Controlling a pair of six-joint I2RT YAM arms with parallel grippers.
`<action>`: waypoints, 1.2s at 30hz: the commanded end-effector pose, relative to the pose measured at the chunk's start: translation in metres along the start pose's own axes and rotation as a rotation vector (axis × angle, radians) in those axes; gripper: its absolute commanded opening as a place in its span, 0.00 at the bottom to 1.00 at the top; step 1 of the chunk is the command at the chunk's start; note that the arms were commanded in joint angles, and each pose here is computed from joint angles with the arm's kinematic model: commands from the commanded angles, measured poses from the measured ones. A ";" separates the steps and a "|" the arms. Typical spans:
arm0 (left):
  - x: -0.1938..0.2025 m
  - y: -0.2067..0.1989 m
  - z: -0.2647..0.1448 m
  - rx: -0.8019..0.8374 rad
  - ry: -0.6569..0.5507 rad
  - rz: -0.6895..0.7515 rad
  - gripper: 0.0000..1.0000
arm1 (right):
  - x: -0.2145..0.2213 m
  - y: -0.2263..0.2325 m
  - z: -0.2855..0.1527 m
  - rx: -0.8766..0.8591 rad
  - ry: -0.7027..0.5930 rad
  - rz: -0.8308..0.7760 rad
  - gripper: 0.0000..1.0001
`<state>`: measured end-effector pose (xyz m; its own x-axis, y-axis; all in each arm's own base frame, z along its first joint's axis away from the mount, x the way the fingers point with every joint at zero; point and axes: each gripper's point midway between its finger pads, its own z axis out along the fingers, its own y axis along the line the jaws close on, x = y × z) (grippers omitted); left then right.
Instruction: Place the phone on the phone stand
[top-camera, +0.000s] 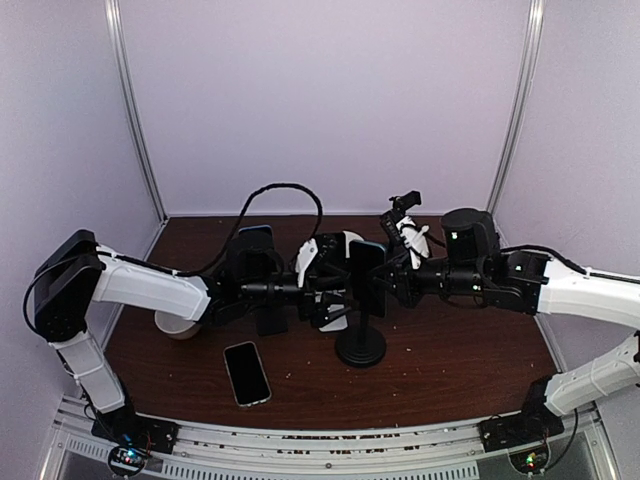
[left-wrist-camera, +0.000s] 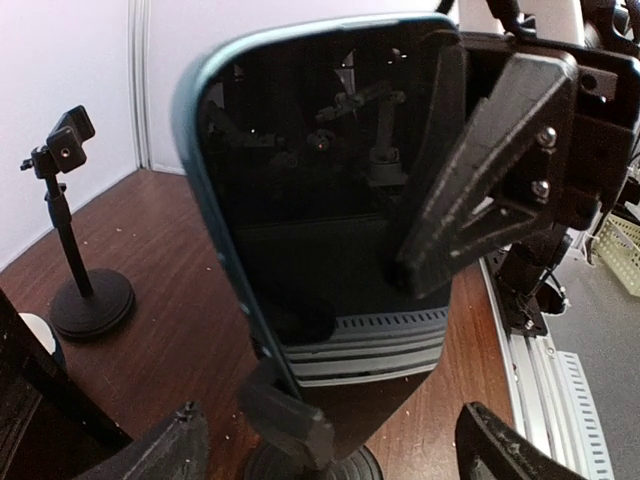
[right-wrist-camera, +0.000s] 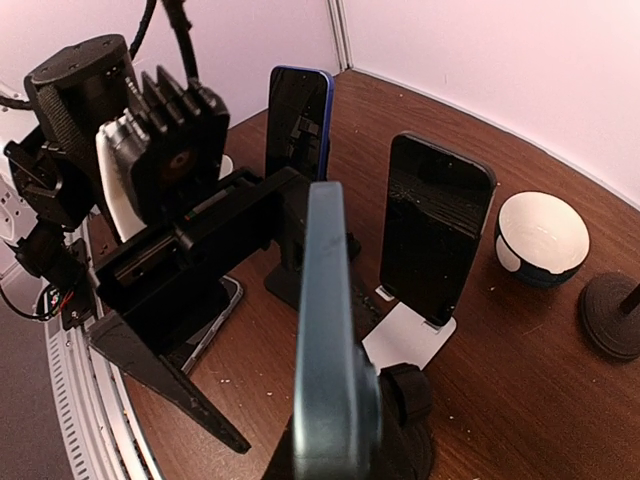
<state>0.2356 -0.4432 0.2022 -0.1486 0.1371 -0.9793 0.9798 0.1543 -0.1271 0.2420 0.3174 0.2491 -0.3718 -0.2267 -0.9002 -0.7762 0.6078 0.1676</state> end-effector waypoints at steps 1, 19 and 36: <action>-0.028 0.007 0.006 0.019 -0.061 0.057 0.89 | -0.032 0.008 -0.006 -0.045 -0.122 -0.033 0.00; -0.026 -0.009 0.022 0.226 -0.076 0.049 0.50 | -0.025 0.011 -0.002 -0.090 -0.140 -0.081 0.00; -0.044 -0.027 0.022 0.354 -0.147 0.071 0.46 | -0.012 0.011 0.010 -0.135 -0.122 -0.102 0.00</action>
<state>0.2458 -0.4621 0.2086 -0.1553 0.0752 -0.9850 0.9847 -0.0684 -0.1604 0.2394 0.3256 0.2540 -0.2828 -0.1986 -0.9384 -0.8471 0.5107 0.1472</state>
